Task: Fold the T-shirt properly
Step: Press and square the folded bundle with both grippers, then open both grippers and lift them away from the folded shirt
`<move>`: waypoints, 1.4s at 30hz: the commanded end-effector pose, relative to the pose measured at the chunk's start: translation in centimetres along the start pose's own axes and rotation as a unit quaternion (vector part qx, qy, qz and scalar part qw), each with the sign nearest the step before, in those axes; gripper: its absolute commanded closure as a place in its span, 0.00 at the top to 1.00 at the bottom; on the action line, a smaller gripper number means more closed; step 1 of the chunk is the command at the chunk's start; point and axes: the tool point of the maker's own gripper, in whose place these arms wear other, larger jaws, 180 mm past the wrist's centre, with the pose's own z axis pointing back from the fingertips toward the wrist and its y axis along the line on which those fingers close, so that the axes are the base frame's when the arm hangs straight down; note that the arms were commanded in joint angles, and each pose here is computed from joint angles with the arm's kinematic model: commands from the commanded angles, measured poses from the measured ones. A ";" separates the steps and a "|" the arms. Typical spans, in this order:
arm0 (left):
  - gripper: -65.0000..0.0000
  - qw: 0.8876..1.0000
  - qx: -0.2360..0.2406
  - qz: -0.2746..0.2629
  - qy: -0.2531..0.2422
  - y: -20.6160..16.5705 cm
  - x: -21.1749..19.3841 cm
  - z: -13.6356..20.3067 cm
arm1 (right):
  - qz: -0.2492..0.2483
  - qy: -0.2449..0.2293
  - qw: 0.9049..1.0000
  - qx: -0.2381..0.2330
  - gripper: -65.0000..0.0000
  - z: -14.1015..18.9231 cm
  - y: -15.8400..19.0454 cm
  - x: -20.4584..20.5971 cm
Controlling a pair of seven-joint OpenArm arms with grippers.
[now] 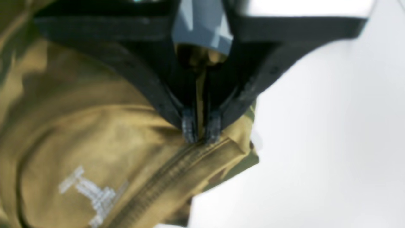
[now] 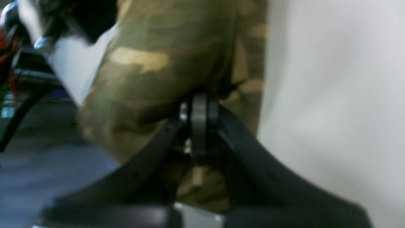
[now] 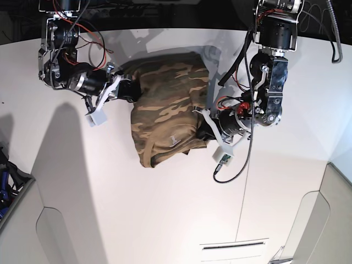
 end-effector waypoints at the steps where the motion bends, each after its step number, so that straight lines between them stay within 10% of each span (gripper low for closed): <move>1: 0.09 1.000 0.004 -0.006 -0.024 0.4 2.1 0.1 | 0.010 -0.029 0.999 0.020 0.00 -0.1 1.4 1.6; 20: 0.09 0.996 0.008 -0.053 -0.065 1.0 7.2 4.8 | 0.035 -0.041 0.999 -0.002 0.00 0.5 2.7 3.0; 28: 0.09 0.992 -0.017 -0.101 -0.078 -3.5 4.6 9.3 | 0.083 -0.102 0.991 0.030 0.00 3.8 6.2 6.6; 42: 0.09 0.995 -0.011 -0.078 -0.058 -3.7 0.0 8.9 | 0.135 -0.066 0.988 0.024 0.00 -1.6 7.9 5.1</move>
